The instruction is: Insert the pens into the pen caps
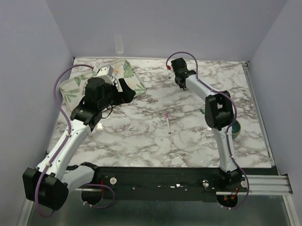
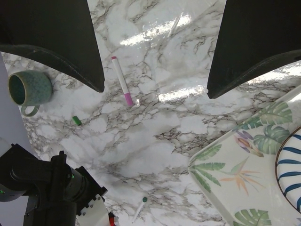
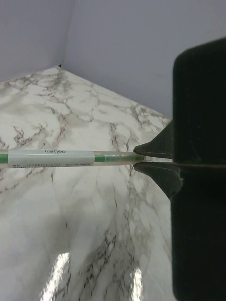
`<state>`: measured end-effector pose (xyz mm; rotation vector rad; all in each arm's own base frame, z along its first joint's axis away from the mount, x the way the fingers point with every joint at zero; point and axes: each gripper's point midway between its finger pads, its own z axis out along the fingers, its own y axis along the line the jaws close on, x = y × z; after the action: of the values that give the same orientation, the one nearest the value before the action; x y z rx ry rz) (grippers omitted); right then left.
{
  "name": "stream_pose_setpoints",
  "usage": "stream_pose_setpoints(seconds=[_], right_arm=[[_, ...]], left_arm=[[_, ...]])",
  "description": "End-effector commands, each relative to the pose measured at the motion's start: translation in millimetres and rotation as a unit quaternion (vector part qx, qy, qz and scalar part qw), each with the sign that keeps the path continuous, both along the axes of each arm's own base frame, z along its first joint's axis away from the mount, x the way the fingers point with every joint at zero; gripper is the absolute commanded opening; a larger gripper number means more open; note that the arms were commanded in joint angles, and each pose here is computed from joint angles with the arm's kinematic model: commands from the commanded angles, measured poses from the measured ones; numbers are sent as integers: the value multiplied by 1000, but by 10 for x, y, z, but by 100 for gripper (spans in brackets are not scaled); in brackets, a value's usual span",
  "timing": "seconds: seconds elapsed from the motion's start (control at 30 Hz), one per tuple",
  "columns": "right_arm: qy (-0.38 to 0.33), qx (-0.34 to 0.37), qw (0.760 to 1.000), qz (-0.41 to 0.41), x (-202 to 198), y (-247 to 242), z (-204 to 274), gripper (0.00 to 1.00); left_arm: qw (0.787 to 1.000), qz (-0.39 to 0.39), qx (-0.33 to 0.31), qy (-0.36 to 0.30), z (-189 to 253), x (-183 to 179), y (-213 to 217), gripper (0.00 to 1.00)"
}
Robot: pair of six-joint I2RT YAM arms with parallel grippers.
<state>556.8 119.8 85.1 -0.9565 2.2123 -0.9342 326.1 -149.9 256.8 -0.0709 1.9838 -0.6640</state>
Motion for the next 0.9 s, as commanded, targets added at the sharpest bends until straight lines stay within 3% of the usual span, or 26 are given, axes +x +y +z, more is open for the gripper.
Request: stream_pose_setpoints(seconds=[0.0, 0.23, 0.47, 0.87], right_arm=[[-34, -67, 996, 39, 276, -28, 254, 1], [-74, -150, 981, 101, 426, -22, 371, 1], [-48, -203, 971, 120, 477, -40, 255, 1], [-42, -248, 954, 165, 473, 59, 39, 1]], left_arm=[[1000, 9, 8, -12, 34, -2, 40, 99], [1000, 10, 11, -8, 23, 2, 49, 99], [1000, 10, 12, -10, 44, -6, 53, 99], [1000, -2, 2, -9, 50, -29, 0, 99]])
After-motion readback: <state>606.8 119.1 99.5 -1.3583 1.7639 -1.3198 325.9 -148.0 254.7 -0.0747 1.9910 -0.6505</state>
